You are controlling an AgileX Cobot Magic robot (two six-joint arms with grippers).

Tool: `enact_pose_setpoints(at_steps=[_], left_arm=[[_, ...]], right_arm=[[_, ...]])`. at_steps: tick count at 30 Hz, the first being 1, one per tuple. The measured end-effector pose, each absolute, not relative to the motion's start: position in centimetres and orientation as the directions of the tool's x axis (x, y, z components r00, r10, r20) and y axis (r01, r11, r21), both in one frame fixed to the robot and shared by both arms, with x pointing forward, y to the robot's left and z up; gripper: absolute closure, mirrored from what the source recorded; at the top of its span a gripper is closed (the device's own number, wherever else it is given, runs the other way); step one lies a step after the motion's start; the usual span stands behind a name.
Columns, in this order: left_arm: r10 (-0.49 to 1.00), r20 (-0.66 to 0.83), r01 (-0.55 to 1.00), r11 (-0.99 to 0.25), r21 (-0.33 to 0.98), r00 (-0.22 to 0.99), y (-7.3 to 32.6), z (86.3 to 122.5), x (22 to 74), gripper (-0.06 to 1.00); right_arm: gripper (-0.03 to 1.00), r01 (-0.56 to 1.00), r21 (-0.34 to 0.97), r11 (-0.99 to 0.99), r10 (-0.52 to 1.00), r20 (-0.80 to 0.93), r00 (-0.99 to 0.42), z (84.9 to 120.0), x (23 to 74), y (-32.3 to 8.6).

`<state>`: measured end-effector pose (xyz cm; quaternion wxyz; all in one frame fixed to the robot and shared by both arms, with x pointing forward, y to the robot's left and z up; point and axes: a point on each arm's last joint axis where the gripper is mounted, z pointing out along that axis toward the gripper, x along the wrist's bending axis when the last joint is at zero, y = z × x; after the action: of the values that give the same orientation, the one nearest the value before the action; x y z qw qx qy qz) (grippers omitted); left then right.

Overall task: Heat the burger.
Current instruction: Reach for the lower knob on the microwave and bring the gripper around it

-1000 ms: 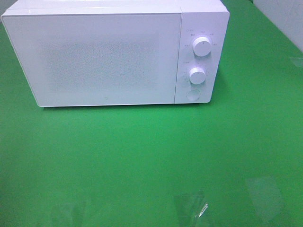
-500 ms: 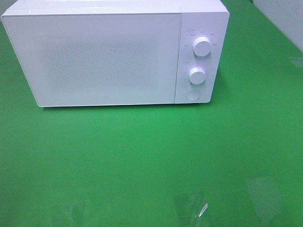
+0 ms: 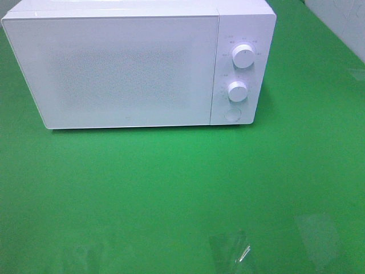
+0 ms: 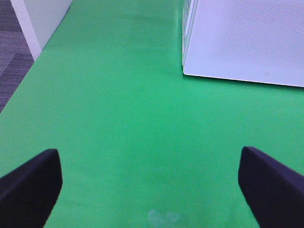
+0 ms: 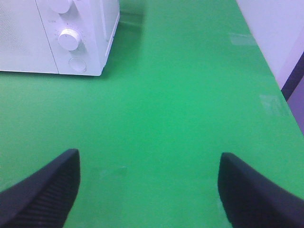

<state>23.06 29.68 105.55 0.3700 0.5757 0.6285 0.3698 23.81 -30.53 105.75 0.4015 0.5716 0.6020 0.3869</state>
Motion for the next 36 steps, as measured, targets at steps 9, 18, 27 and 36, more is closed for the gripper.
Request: enact_pose_setpoints(at_steps=[9, 18, 27, 36], left_arm=[[0.997, -0.039, 0.450, 0.064, 0.891, -0.063, 29.68, 105.55, 23.06, 0.00], [0.997, -0.039, 0.450, 0.064, 0.891, -0.063, 29.68, 105.55, 23.06, 0.00], [0.997, -0.039, 0.450, 0.064, 0.891, -0.063, 29.68, 105.55, 23.06, 0.00], [0.997, -0.039, 0.450, 0.064, 0.891, -0.063, 29.68, 105.55, 23.06, 0.00]], right_arm=[[0.21, 0.377, 0.925, 0.047, 0.999, -0.041, -0.024, 105.75, 23.81, -30.53], [0.21, 0.377, 0.925, 0.047, 0.999, -0.041, -0.024, 105.75, 23.81, -30.53], [0.21, 0.377, 0.925, 0.047, 0.999, -0.041, -0.024, 105.75, 23.81, -30.53], [0.21, 0.378, 0.925, 0.046, 0.999, -0.040, -0.024, 105.75, 23.81, -30.53]])
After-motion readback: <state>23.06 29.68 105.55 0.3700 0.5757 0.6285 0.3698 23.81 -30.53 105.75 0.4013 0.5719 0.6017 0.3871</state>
